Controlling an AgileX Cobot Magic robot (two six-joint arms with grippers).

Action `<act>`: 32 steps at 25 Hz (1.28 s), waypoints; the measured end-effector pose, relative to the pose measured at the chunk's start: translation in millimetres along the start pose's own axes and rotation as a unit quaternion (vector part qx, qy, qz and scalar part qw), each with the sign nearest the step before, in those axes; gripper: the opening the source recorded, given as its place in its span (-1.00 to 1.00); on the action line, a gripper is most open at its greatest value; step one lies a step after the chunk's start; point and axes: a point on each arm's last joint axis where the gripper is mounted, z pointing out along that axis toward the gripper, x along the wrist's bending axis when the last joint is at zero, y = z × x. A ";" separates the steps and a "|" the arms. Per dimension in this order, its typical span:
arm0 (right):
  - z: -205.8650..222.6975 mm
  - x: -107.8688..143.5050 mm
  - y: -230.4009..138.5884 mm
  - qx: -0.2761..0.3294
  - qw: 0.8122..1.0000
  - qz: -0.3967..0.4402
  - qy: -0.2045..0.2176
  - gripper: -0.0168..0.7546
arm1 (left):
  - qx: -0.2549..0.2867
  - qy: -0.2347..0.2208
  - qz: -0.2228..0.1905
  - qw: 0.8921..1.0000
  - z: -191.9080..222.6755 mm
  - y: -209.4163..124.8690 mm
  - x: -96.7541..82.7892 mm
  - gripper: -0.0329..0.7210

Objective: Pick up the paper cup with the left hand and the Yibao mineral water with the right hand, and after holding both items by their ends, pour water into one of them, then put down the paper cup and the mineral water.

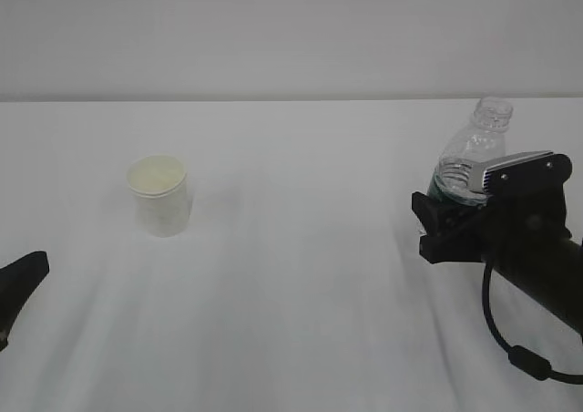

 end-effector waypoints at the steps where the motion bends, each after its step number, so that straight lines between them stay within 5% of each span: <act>1: -2.1 0.2 0.5 0.000 1.000 0.000 0.001 0.29 | -0.001 0.000 0.000 1.000 0.0 0.2 0.0 0.60; 32: -46.3 13.0 61.3 -0.078 0.993 -0.058 0.066 0.29 | -0.009 -0.001 0.000 1.000 0.0 1.6 -0.1 0.59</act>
